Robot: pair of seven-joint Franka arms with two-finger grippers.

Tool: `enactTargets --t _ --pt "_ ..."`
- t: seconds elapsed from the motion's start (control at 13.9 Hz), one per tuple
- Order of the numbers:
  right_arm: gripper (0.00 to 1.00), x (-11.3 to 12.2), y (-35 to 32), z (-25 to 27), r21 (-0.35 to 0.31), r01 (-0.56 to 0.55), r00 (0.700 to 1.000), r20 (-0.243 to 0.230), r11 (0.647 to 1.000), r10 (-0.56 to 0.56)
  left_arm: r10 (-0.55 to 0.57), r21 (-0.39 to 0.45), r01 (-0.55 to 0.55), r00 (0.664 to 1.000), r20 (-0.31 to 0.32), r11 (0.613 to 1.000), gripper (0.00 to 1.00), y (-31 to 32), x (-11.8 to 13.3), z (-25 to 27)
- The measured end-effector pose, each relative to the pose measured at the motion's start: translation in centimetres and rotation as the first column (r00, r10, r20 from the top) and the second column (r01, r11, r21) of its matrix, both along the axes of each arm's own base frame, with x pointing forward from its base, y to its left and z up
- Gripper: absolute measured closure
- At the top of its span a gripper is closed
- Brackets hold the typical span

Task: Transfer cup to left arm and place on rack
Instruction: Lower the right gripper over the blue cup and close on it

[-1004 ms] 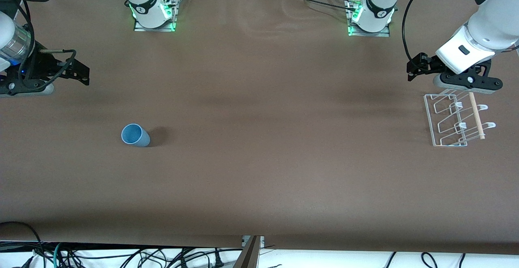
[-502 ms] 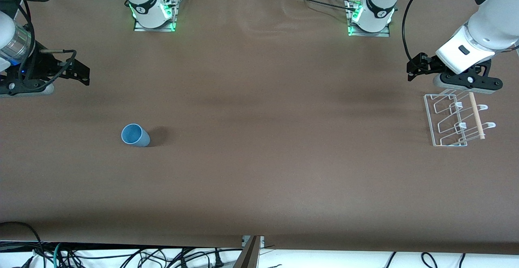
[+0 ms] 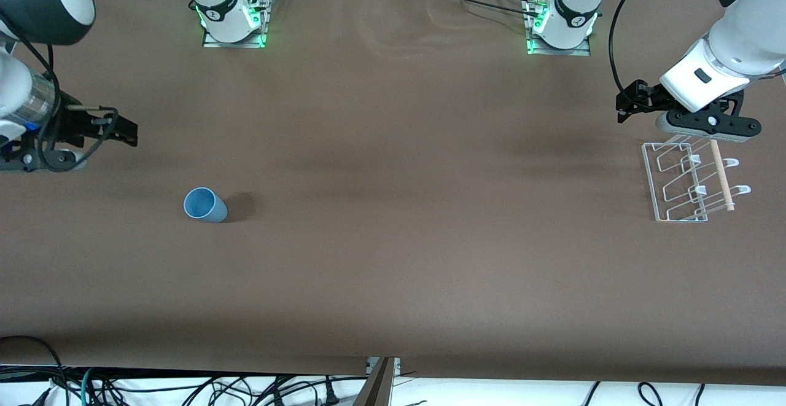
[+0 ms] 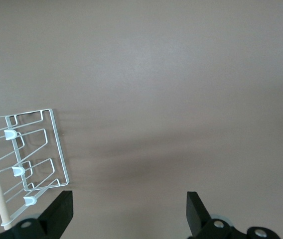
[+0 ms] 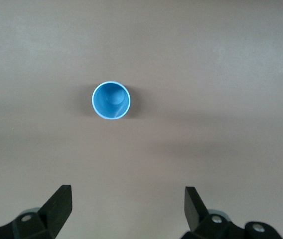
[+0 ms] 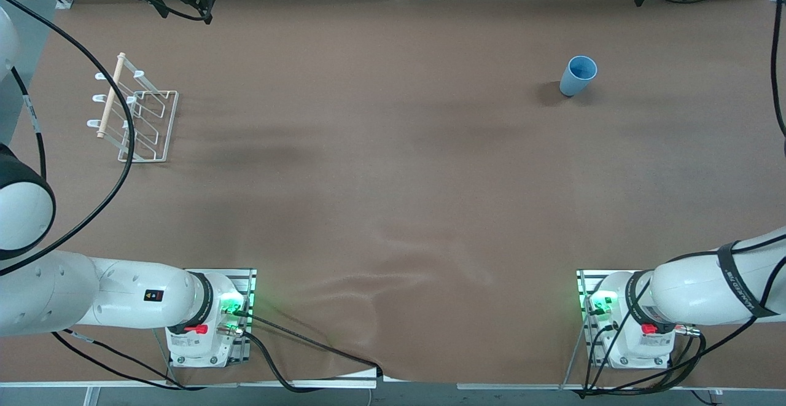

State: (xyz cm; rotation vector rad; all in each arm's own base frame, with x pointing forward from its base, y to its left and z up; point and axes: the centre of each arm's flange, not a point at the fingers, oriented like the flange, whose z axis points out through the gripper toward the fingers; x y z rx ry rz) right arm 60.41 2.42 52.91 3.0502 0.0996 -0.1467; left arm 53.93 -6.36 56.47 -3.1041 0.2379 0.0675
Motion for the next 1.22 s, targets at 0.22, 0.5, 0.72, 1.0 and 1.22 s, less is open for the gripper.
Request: enactTargets --t 0.22,0.5,0.72,1.0,1.22 --pt "0.00 1.3 -0.8 -5.4 0.001 0.007 1.000 -0.009 1.000 -0.007 0.000 0.000 0.000 1.000 0.000 1.000 0.00 0.0 0.0 0.0" --pt "0.00 1.5 -1.3 -13.1 0.006 0.006 1.000 -0.023 1.000 -0.005 -0.002 0.000 0.002 1.000 -0.001 1.000 0.00 -0.1 0.0 0.0" --pt "0.00 1.7 -1.2 -18.2 0.013 -0.004 1.000 -0.003 1.000 0.004 -0.002 0.000 0.002 1.000 -0.001 1.000 0.00 -0.1 0.0 0.0" --pt "0.00 2.1 -1.0 -23.1 0.022 -0.013 1.000 0.027 1.000 0.012 -0.002 0.000 0.002 1.000 -0.001 1.000 0.00 -0.1 0.0 0.0" --pt "0.00 2.3 -1.0 -25.0 0.031 -0.008 1.000 0.029 0.999 0.007 -0.002 0.000 0.002 1.000 -0.001 1.000 0.00 -0.1 0.0 0.0"
